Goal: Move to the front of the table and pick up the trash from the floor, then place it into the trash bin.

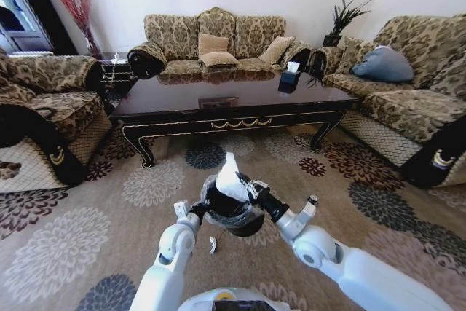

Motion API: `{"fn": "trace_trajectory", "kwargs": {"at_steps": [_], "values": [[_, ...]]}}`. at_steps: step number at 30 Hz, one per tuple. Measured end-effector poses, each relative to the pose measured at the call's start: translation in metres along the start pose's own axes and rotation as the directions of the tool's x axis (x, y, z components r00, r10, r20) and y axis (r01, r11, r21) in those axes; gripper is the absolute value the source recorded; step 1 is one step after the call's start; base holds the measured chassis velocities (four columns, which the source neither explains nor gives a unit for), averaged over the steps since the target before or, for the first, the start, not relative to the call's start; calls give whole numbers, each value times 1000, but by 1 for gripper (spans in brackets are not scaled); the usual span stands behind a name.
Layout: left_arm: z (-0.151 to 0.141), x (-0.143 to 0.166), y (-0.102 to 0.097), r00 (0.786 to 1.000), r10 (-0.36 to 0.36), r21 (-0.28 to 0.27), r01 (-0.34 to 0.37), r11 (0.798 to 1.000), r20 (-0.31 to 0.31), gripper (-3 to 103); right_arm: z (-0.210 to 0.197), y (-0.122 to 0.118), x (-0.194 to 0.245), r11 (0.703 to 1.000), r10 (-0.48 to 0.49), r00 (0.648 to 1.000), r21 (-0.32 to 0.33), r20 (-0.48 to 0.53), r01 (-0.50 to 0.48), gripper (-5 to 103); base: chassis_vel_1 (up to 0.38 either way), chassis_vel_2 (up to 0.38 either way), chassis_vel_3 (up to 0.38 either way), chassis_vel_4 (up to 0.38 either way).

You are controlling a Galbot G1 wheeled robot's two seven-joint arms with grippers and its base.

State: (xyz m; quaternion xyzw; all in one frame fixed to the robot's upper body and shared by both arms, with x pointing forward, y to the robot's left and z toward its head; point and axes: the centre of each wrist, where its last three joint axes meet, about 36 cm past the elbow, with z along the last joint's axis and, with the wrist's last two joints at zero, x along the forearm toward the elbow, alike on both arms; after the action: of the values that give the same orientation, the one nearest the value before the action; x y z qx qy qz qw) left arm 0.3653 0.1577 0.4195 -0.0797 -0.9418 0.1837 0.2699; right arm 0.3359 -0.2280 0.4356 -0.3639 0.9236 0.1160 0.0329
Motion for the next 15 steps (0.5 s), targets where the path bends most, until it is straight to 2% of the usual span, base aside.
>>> {"fn": "trace_trajectory", "kwargs": {"at_steps": [2,4,8,11,13,14,15], "values": [[-1,2,3,1000,-4,0,4,1000,4,3,3,0,2,1000,4,1000,6,-9,-4,25,0,0,0,0],[-2,4,4,1000,-6,0,6,1000,5,3,4,0,3,1000,6,1000,7,-13,-6,25,0,0,0,0],[-4,7,8,1000,-11,2,11,1000,13,3,8,0,5,1000,12,1000,15,-23,-12,47,0,0,0,0],[-4,9,10,1000,-13,3,13,1000,14,3,12,0,6,1000,17,999,20,-31,-17,53,0,0,0,0],[-5,11,11,1000,-13,4,13,1000,15,3,17,0,7,999,31,998,34,-55,-29,65,0,0,0,0],[-5,11,11,1000,-13,4,13,1000,15,3,17,0,7,999,31,998,34,-55,-29,65,0,0,0,0],[-5,12,11,1000,-13,5,13,1000,17,3,19,0,7,999,39,997,41,-64,-36,70,0,0,0,0]]}}
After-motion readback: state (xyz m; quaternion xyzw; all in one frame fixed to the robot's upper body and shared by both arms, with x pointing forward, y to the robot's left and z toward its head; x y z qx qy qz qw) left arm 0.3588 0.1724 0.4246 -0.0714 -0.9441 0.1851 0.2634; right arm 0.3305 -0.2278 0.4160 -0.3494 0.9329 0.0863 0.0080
